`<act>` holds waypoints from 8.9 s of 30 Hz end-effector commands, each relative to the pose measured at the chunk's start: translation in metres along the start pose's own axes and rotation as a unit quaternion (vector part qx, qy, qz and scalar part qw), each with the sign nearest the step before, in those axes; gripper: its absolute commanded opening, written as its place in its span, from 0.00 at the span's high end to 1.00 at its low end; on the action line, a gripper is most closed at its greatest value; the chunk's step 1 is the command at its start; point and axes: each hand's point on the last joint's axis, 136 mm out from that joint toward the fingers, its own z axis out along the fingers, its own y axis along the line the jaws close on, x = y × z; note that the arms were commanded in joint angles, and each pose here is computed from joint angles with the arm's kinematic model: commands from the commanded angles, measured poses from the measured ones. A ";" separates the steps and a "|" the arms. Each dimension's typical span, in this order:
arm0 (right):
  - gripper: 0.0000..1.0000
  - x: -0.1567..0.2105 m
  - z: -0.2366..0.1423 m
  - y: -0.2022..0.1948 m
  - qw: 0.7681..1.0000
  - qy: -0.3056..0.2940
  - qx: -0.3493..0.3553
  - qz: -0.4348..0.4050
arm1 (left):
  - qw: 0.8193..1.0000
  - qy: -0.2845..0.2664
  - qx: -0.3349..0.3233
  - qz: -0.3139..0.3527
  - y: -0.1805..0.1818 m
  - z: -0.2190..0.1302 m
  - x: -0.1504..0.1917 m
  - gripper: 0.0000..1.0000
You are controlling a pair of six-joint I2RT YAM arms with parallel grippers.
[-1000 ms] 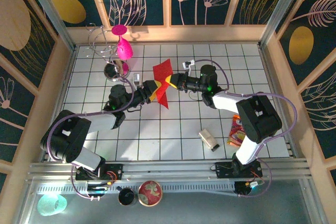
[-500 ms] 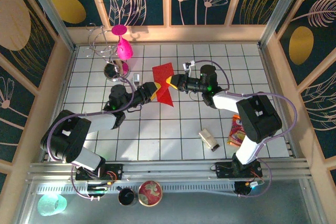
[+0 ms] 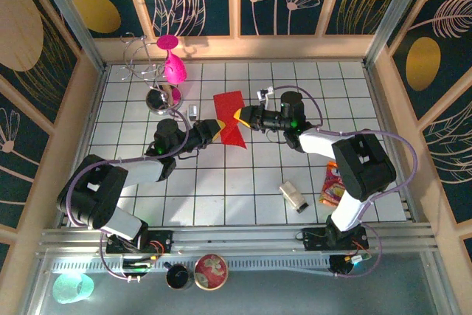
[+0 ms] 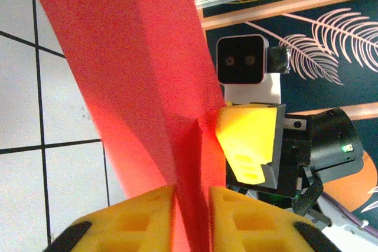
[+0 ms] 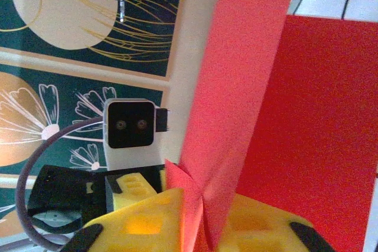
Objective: Fold a paper plane with a square sheet of paper (pick it up from the middle)
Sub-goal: Turn over the paper at the center of the table, then move the paper to the center of the table, then third fold the triangle at the center of the table.
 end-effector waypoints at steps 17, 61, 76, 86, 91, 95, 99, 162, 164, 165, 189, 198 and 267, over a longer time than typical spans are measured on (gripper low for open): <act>0.54 -0.060 -0.090 -0.048 0.951 -0.158 0.257 -0.070 | 0.942 -0.005 -0.268 0.201 0.030 -0.031 -0.032 0.94; 0.53 -0.034 -0.100 -0.086 0.930 -0.147 0.333 -0.057 | 0.905 0.039 -0.367 0.212 0.072 0.029 -0.013 0.46; 0.71 0.049 0.080 -0.099 0.949 0.059 0.302 -0.074 | 0.881 -0.178 -0.417 0.134 0.097 -0.109 -0.067 0.01; 0.74 0.063 0.105 -0.130 0.931 0.105 0.342 -0.077 | 0.877 -0.223 -0.409 0.118 0.096 -0.135 -0.070 0.01; 0.74 0.073 0.093 -0.153 0.914 0.131 0.374 -0.083 | 0.894 -0.186 -0.388 0.123 0.094 -0.118 -0.065 0.01; 0.73 0.088 0.067 -0.171 0.899 0.164 0.396 -0.095 | 0.906 -0.157 -0.373 0.123 0.094 -0.104 -0.061 0.01; 0.72 0.104 0.035 -0.176 0.885 0.202 0.397 -0.135 | 0.923 -0.125 -0.342 0.127 0.090 -0.088 -0.055 0.01; 0.75 0.084 0.025 -0.178 0.917 0.053 0.389 0.070 | 0.957 0.103 -0.270 -0.001 0.133 -0.031 0.044 0.69; 0.75 0.085 0.025 -0.178 0.917 0.054 0.389 0.069 | 0.958 0.102 -0.268 0.001 0.133 -0.028 0.042 0.69; 0.75 0.085 0.025 -0.178 0.917 0.054 0.389 0.070 | 0.958 0.102 -0.268 0.002 0.133 -0.027 0.041 0.69; 0.75 0.082 0.021 -0.180 0.921 0.046 0.382 0.070 | 0.959 0.128 -0.251 -0.027 0.155 -0.011 0.019 0.76; 0.76 0.081 0.020 -0.179 0.922 0.044 0.380 0.067 | 0.956 0.142 -0.256 -0.013 0.163 -0.008 0.013 0.77; 0.33 0.118 0.049 -0.052 0.801 0.033 0.186 -0.567 | 0.972 0.043 -0.188 -0.134 0.130 -0.016 -0.003 0.99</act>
